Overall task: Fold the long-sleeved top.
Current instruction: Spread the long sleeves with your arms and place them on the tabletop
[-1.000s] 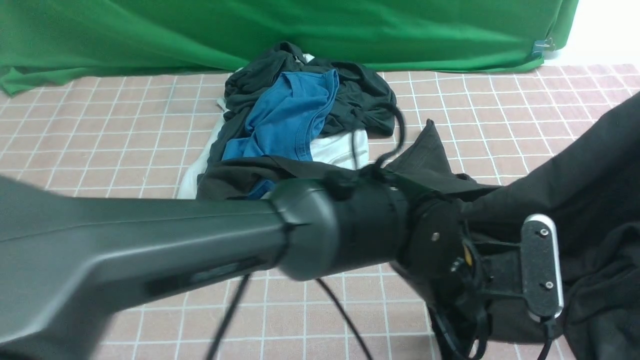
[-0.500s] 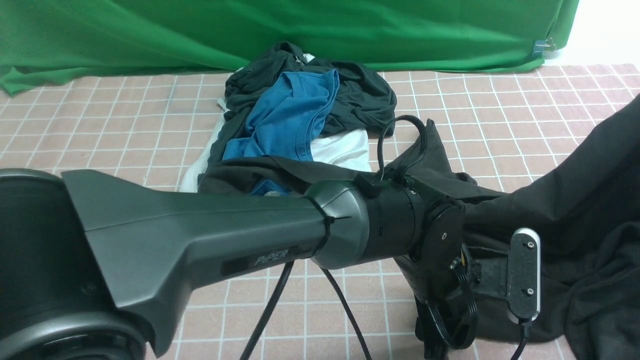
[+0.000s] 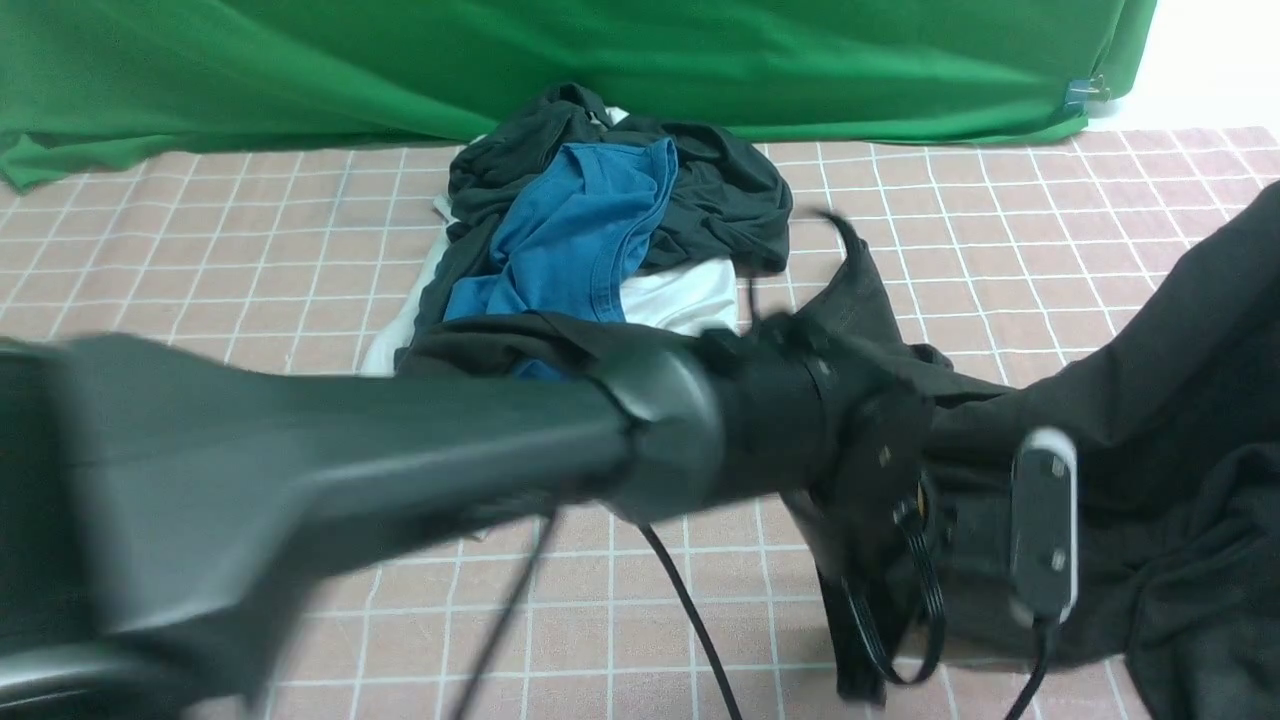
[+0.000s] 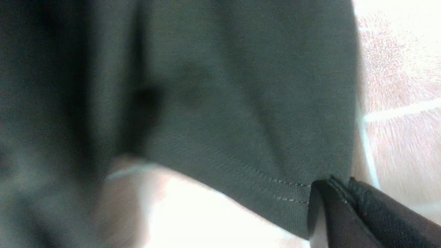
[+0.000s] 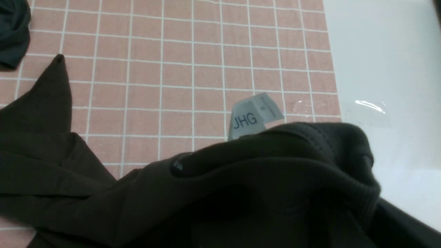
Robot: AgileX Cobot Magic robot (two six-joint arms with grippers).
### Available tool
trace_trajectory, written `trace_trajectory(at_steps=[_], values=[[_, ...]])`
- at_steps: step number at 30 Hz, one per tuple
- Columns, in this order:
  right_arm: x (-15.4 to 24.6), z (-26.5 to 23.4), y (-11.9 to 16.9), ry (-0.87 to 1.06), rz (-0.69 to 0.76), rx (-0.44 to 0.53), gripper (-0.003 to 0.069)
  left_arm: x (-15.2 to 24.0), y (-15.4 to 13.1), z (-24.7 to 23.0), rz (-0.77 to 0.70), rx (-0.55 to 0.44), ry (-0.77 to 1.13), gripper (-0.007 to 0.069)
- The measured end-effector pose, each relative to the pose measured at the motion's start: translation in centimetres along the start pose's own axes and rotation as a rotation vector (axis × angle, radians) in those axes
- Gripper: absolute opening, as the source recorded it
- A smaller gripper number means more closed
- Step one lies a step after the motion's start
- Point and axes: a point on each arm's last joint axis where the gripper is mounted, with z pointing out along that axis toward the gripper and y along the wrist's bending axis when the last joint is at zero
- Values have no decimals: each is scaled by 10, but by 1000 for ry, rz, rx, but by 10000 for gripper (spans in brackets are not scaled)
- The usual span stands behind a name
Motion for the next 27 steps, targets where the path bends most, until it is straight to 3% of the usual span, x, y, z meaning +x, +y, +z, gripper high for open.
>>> trace_trajectory(at_steps=[6, 11, 17, 25, 27], values=[[2, -7, -1, -13, 2, 1, 76, 14, 18, -108, -80, -233, 6, 32], [5, -16, 0, -25, 9, -10, 76, 69, 20, -211, -297, -396, 47, 32], [5, -20, 6, -46, 12, -79, 76, 142, -13, -327, -548, -681, 60, 32], [2, -21, 6, -69, 17, -87, 76, 163, -64, -392, -589, -941, 86, 32], [0, -26, 6, -85, 20, -89, 76, 168, -73, -407, -616, -1044, 115, 32]])
